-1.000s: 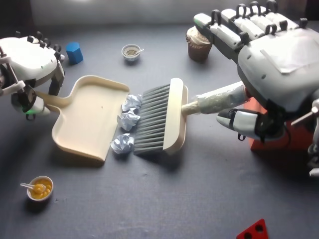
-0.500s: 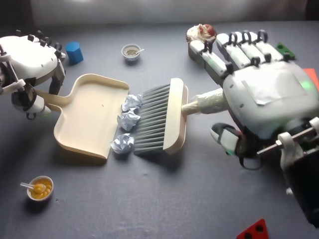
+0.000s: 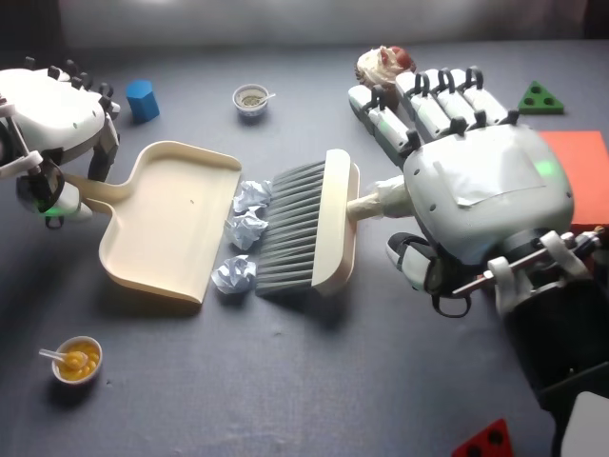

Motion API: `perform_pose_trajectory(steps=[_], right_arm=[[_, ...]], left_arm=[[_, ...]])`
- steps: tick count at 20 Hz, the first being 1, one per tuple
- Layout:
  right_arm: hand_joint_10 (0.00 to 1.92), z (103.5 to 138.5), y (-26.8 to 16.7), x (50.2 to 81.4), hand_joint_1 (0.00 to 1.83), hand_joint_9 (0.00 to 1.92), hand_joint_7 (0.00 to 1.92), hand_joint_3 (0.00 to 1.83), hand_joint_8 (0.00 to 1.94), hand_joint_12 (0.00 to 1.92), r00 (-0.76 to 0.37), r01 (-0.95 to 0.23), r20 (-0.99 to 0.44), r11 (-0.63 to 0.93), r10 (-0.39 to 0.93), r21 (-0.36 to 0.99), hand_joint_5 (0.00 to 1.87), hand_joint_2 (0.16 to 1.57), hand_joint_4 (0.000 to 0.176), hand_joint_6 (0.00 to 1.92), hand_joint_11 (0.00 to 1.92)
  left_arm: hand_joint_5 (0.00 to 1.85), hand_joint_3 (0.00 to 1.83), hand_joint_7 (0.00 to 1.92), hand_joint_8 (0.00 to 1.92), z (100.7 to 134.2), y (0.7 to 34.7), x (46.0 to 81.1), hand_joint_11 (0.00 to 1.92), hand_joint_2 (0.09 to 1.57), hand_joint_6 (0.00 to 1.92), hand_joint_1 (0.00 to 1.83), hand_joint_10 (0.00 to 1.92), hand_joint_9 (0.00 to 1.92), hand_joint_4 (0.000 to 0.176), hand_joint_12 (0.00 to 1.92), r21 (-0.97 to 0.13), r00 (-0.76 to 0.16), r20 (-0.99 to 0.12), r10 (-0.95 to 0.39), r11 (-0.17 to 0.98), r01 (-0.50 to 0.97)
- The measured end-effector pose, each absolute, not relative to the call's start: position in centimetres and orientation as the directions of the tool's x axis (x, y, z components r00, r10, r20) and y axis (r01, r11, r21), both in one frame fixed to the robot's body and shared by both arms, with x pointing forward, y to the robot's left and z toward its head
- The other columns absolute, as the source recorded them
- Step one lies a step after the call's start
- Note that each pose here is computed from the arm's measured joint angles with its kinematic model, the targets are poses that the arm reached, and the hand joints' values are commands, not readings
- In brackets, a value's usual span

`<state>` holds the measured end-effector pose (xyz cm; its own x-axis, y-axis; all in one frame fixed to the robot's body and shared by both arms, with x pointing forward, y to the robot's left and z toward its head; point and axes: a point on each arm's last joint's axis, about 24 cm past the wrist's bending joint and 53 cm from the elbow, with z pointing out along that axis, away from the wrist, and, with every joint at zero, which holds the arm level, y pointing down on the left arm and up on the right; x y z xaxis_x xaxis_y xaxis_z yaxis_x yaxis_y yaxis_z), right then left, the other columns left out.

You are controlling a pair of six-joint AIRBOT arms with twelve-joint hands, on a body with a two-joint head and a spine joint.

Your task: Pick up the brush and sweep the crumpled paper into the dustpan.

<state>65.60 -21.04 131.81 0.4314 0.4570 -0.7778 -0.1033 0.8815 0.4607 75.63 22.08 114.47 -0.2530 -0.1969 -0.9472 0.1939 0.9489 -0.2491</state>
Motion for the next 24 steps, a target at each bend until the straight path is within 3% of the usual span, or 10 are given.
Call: perform_pose_trajectory(steps=[1,3,6,8,12,14,16,17,20,24], right_arm=[[0.00,131.5,-21.0,65.8,1.08,0.06,0.02,0.00,0.00,0.02,0.430,-0.100,-0.783,0.886,0.448,0.452,0.03,0.95,0.000,0.00,0.11],[0.00,131.2,-20.8,65.9,1.05,0.02,0.00,0.00,0.00,0.00,0.432,-0.106,-0.792,0.896,0.432,0.431,0.00,0.93,0.000,0.00,0.07],[0.00,131.0,-20.3,66.0,1.07,0.00,0.00,0.00,0.00,0.00,0.435,-0.121,-0.797,0.904,0.419,0.409,0.00,0.91,0.000,0.00,0.06],[0.00,131.2,-20.5,66.3,1.06,0.00,0.00,0.00,0.00,0.00,0.446,-0.118,-0.797,0.909,0.408,0.399,0.00,0.90,0.000,0.00,0.06],[0.00,130.8,-21.0,67.1,1.08,0.00,0.00,0.00,0.00,0.01,0.459,-0.101,-0.803,0.920,0.380,0.378,0.00,0.91,0.000,0.00,0.06],[0.00,130.5,-21.2,67.5,1.09,0.00,0.00,0.00,0.00,0.01,0.463,-0.093,-0.807,0.926,0.366,0.367,0.00,0.91,0.000,0.00,0.07],[0.00,130.3,-21.3,67.9,1.08,0.00,0.00,0.00,0.00,0.01,0.470,-0.089,-0.810,0.932,0.351,0.352,0.00,0.91,0.000,0.00,0.08],[0.00,130.3,-21.3,68.0,1.08,0.00,0.00,0.00,0.00,0.01,0.473,-0.088,-0.811,0.934,0.346,0.347,0.00,0.91,0.000,0.00,0.08],[0.00,130.0,-21.7,68.5,1.12,0.01,0.00,0.01,0.00,0.01,0.477,-0.074,-0.812,0.936,0.336,0.344,0.00,0.93,0.000,0.00,0.07],[0.01,130.1,-22.1,68.8,1.11,0.05,0.00,0.00,0.00,0.03,0.488,-0.072,-0.804,0.933,0.341,0.352,0.03,0.93,0.000,0.01,0.12]], left_arm=[[0.98,0.00,0.27,0.00,114.5,22.1,75.6,0.13,1.12,0.98,1.05,0.00,0.24,0.067,0.35,-0.250,-0.252,-0.947,-0.199,0.949,0.193],[1.00,0.00,0.29,0.00,114.5,22.1,75.6,0.15,1.11,0.94,1.05,0.00,0.26,0.096,0.36,-0.252,-0.252,-0.947,-0.201,0.949,0.191],[0.98,0.00,0.31,0.01,114.5,22.2,75.7,0.13,1.12,0.98,1.04,0.01,0.28,0.095,0.35,-0.255,-0.251,-0.946,-0.204,0.948,0.189],[0.98,0.00,0.29,0.00,115.0,22.2,75.8,0.10,1.12,0.99,1.06,0.00,0.25,0.063,0.34,-0.260,-0.239,-0.947,-0.213,0.947,0.186],[0.98,0.00,0.28,0.01,115.2,22.3,75.9,0.11,1.12,0.98,1.04,0.01,0.24,0.093,0.35,-0.263,-0.231,-0.948,-0.218,0.947,0.184],[0.99,0.00,0.27,0.00,115.3,22.3,75.9,0.10,1.12,0.97,1.06,0.00,0.23,0.052,0.35,-0.263,-0.230,-0.948,-0.219,0.947,0.184],[0.99,0.00,0.26,0.00,115.3,22.3,75.9,0.09,1.12,0.97,1.07,0.00,0.23,0.046,0.35,-0.264,-0.229,-0.948,-0.220,0.947,0.183],[0.99,0.00,0.26,0.00,115.3,22.3,75.9,0.09,1.12,0.97,1.07,0.00,0.23,0.046,0.35,-0.265,-0.229,-0.948,-0.221,0.947,0.183],[0.95,0.00,0.25,0.00,115.3,22.3,75.9,0.07,1.13,1.03,1.03,0.00,0.20,0.098,0.35,-0.267,-0.230,-0.947,-0.223,0.947,0.181],[0.97,0.00,0.25,0.00,115.3,22.3,75.9,0.07,1.12,1.00,1.05,0.00,0.23,0.076,0.36,-0.267,-0.230,-0.947,-0.223,0.947,0.181]])
